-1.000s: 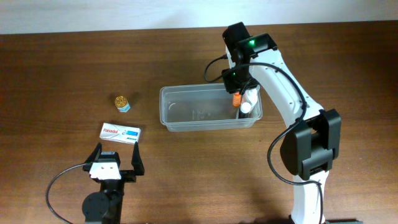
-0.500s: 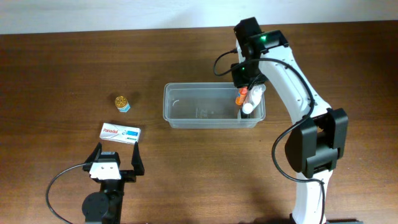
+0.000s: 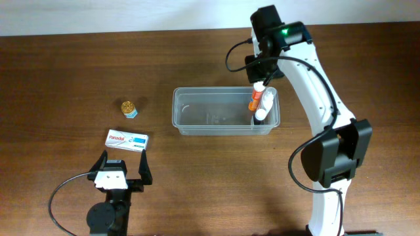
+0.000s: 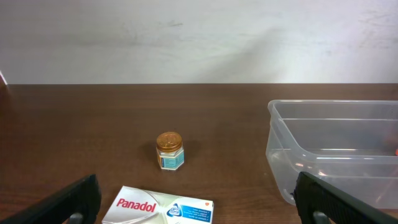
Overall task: Pack container
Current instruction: 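Open the right gripper and withdraw it to the right side, then move the left gripper to the gold-lidded jar and grasp it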
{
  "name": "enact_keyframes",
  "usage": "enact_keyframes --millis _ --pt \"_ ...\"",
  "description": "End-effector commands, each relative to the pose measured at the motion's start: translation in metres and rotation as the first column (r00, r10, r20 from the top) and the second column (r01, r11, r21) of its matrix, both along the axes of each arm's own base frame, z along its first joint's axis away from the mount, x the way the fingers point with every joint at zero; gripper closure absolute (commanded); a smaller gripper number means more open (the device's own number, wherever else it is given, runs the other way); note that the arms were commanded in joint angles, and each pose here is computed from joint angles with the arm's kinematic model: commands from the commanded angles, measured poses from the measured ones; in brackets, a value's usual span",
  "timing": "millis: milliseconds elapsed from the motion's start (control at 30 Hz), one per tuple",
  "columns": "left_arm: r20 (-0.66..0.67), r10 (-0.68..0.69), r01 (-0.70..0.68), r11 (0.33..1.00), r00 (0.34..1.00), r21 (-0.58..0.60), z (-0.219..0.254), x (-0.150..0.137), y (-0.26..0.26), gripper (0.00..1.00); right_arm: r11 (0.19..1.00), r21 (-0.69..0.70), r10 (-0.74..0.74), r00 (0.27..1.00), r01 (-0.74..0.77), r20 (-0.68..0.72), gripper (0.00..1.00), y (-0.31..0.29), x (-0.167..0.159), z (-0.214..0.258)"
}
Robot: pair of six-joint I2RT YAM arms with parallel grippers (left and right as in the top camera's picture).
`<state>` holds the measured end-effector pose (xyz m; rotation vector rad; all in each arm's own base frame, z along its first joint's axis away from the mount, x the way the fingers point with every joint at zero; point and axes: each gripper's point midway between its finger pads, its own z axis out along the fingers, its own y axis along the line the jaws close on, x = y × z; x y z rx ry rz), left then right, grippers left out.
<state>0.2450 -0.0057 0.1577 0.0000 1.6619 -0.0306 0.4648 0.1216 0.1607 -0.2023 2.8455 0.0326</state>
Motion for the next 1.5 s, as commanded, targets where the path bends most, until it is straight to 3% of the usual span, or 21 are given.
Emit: enact_keyframes --millis 0,133,400,900,1233,1467 --pt "0.004 -0.010 0.010 1.000 1.000 0.014 -0.001 0.000 -0.002 0.01 1.000 -0.021 -0.009 0.997 0.010 0.081 0.43 -0.008 0.007 0.037" --pt "0.004 -0.010 0.010 1.000 1.000 0.015 -0.001 0.000 -0.002 0.01 0.999 -0.004 -0.049 0.990 0.050 0.132 0.23 -0.023 0.007 0.074" --pt "0.004 -0.010 0.010 1.000 1.000 0.015 -0.001 0.000 -0.002 0.01 0.960 0.068 -0.279 0.937 0.271 0.209 0.01 -0.092 -0.004 0.137" --pt "0.004 -0.010 0.010 1.000 1.000 0.014 -0.001 0.000 -0.002 0.01 0.842 0.045 -0.535 0.824 0.537 0.187 0.02 -0.222 -0.032 0.144" --pt "0.027 0.090 -0.090 0.996 0.996 0.021 0.005 0.000 0.015 0.01 0.825 0.045 -0.561 0.807 0.563 0.187 0.02 -0.235 -0.035 0.144" --pt "0.167 0.019 -0.013 0.999 0.986 -0.034 0.056 -0.004 0.003 0.01 0.825 0.045 -0.561 0.806 0.564 0.187 0.02 -0.236 -0.035 0.144"
